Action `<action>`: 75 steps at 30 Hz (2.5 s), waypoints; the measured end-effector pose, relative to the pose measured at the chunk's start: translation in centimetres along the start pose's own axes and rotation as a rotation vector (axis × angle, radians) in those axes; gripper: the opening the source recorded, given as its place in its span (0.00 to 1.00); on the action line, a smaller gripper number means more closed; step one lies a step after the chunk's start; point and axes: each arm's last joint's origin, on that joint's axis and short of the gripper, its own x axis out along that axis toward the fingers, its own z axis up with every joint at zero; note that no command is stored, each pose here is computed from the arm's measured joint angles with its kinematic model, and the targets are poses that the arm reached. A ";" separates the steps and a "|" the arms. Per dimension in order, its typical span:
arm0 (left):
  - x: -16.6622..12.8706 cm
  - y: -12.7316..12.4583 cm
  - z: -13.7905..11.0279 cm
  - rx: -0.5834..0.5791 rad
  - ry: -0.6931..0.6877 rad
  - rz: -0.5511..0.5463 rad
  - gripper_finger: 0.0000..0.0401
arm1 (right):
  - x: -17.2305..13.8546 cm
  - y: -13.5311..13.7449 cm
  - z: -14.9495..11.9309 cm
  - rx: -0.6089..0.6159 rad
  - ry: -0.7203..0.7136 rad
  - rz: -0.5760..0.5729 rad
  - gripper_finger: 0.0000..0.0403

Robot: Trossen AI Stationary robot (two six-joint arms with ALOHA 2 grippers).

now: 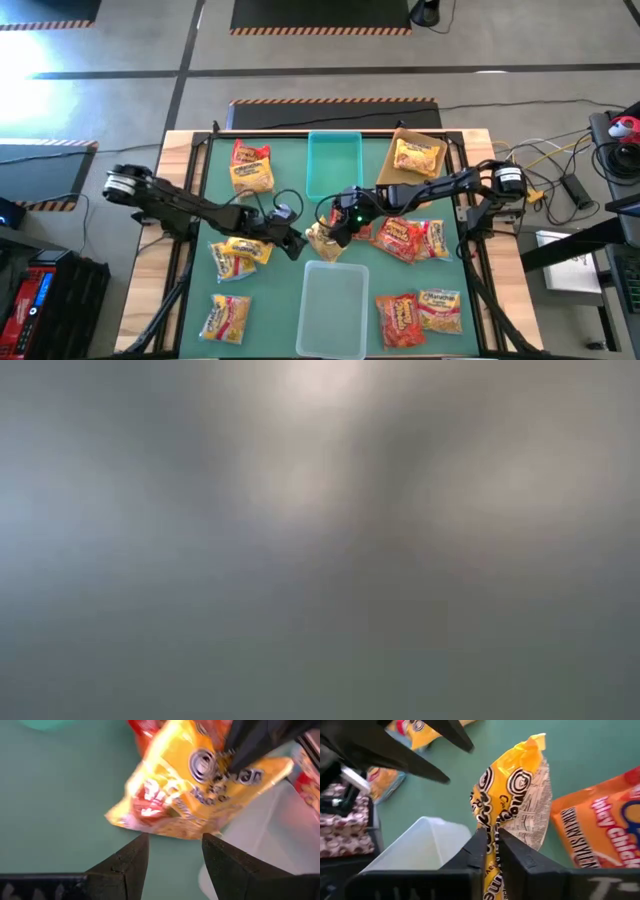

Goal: Sort Maruchan noodles
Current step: Put the yellow noodle pack into the orange bin

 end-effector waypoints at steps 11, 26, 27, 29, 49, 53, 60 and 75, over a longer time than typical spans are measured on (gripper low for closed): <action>4.0 0.3 -1.3 0.015 0.011 -0.051 0.42 | 0.0 -0.1 -0.2 0.018 0.018 -0.007 0.40; 6.7 1.1 -2.1 -0.016 -0.037 -0.016 0.42 | 0.0 -0.2 -0.3 0.028 0.028 -0.023 0.50; 6.7 1.1 -2.1 -0.016 -0.038 -0.016 0.42 | 0.0 -0.3 -0.3 0.029 0.031 -0.026 0.50; 6.7 1.1 -2.0 -0.018 -0.044 -0.017 0.42 | 0.0 -0.3 -0.3 0.029 0.031 -0.028 0.50; 6.7 1.2 -1.8 -0.028 -0.100 0.008 0.42 | 2.3 -1.5 -1.3 0.060 0.057 -0.123 0.50; 6.7 1.2 -1.8 -0.027 -0.099 0.008 0.42 | 2.4 -1.3 -1.2 0.051 0.054 -0.119 0.50; 6.7 1.2 -1.7 -0.028 -0.107 0.007 0.42 | 2.7 -1.5 -1.2 0.054 0.060 -0.127 0.38; 4.9 -0.6 -1.6 -0.060 -0.073 -0.115 0.42 | 1.8 -0.7 -1.1 0.021 0.087 -0.068 0.17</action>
